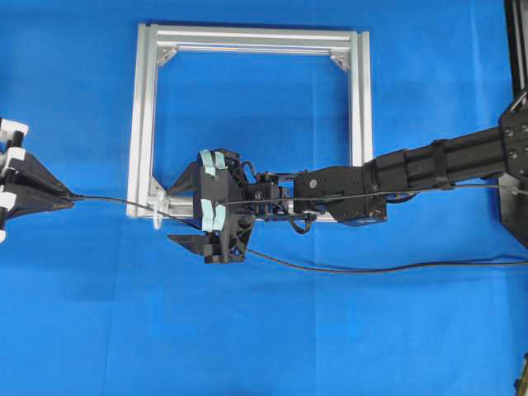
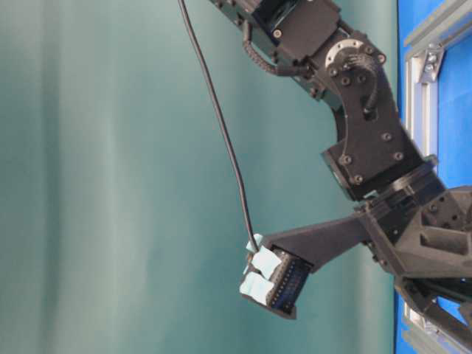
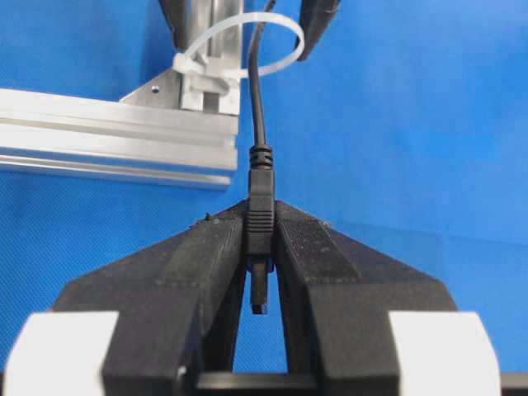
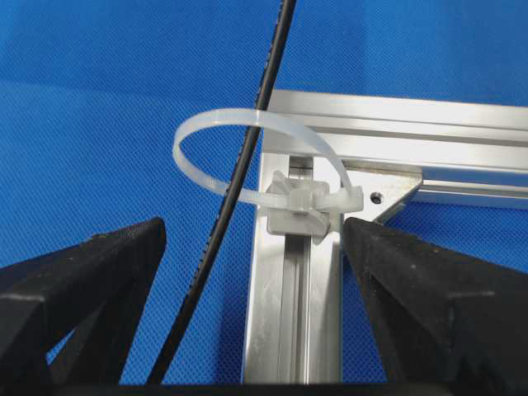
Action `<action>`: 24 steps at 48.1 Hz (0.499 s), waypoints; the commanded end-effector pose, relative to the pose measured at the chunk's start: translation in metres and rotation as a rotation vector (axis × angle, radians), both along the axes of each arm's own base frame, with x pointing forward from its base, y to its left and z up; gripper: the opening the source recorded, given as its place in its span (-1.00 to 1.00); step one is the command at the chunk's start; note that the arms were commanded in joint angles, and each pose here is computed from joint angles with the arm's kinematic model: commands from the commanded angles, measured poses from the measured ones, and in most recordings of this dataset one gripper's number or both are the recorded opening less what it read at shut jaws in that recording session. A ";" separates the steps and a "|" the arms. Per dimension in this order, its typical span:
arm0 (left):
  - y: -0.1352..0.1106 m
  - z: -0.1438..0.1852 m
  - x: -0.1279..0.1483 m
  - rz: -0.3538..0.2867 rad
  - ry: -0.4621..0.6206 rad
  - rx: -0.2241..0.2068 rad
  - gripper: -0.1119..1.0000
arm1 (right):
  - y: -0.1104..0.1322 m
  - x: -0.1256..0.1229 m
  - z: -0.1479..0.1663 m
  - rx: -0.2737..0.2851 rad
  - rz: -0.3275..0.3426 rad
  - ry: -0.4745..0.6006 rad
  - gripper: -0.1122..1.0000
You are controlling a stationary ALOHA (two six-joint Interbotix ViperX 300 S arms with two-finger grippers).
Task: Insert the wire through the string loop located on the left side.
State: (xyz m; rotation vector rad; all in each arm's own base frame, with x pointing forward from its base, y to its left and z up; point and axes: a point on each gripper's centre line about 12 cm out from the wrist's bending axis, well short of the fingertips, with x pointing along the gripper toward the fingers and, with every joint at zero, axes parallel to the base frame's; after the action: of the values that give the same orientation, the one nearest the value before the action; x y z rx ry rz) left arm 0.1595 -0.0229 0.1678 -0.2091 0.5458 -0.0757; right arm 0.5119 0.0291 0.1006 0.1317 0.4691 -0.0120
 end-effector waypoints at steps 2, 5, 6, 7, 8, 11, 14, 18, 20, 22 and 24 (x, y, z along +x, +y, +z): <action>-0.001 -0.001 0.002 0.002 0.014 -0.003 -0.66 | 0.001 0.003 0.022 0.002 0.002 -0.049 0.89; -0.001 -0.005 0.003 0.007 0.038 -0.006 -0.66 | 0.002 0.004 0.022 0.003 0.002 -0.050 0.89; 0.000 -0.006 0.004 0.010 0.045 -0.008 -0.66 | 0.002 0.004 0.022 0.002 0.003 -0.051 0.89; 0.000 -0.007 0.004 0.012 0.049 -0.009 -0.66 | 0.002 0.004 0.022 0.002 0.003 -0.051 0.89; 0.000 -0.008 0.005 0.018 0.055 -0.012 -0.65 | 0.002 0.004 0.022 0.002 0.003 -0.051 0.89; 0.001 -0.011 0.006 0.026 0.069 -0.014 -0.63 | 0.002 0.004 0.023 0.002 0.003 -0.052 0.89; 0.002 -0.013 0.007 0.035 0.081 -0.016 -0.40 | 0.002 0.004 0.023 0.003 0.002 -0.052 0.89; 0.002 -0.014 0.007 0.040 0.089 -0.018 0.08 | 0.003 0.004 0.023 0.003 0.004 -0.054 0.89; 0.002 -0.015 0.007 0.039 0.089 -0.016 0.31 | 0.003 0.004 0.024 0.002 0.005 -0.054 0.89; 0.002 -0.015 0.007 0.039 0.089 -0.016 0.53 | 0.003 0.004 0.024 0.002 0.005 -0.055 0.89; 0.003 -0.015 0.007 0.039 0.088 -0.017 0.68 | 0.003 0.004 0.025 0.003 0.004 -0.057 0.89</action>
State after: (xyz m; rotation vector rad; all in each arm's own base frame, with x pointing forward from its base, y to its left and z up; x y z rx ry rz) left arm 0.1634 -0.0204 0.1501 -0.2416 0.6407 -0.0331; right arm 0.5118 0.0298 0.1006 0.1326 0.4692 -0.0113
